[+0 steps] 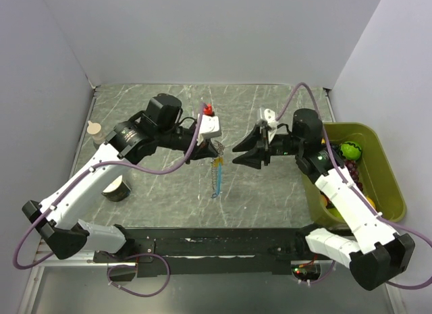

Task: Remove the keys from the keyring
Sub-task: Remove the key from the keyring.

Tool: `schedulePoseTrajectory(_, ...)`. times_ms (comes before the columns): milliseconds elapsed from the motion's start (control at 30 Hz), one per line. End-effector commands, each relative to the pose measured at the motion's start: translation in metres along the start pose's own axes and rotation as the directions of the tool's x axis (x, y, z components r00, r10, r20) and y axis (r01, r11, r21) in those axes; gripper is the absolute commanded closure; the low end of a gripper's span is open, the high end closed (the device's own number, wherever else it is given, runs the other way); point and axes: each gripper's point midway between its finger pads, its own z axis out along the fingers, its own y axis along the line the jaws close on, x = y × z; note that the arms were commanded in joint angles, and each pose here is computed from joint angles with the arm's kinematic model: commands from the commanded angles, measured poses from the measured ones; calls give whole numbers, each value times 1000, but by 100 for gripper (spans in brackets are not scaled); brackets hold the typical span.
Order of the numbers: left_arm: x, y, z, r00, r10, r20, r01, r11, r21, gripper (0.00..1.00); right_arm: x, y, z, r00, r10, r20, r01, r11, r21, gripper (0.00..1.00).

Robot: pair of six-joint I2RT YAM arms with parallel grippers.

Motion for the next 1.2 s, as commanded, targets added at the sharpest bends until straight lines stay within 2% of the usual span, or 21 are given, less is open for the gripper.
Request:
schedulePoseTrajectory(0,-6,2,-4,993,89,-78,-94,994,-55,99,0,0,9,994,-108,-35,109,994,6,52)
schedulePoseTrajectory(133,17,3,7,973,107,-203,-124,990,-71,99,0,-1,15,993,-115,-20,115,993,-2,53)
schedulePoseTrajectory(367,32,0,19,943,126,-309,-153,986,-64,99,15,-4,17,993,-118,-33,117,993,-7,54)
schedulePoseTrajectory(967,23,-5,33,945,128,-300,-145,989,-35,99,34,6,32,996,-79,-38,76,994,-75,62)
schedulePoseTrajectory(1033,25,-5,35,944,129,-305,-145,989,-29,99,35,5,33,996,-78,-41,75,995,-71,65)
schedulePoseTrajectory(1167,26,-6,39,943,128,-308,-142,990,-24,99,39,6,36,995,-85,-59,80,994,-71,79)
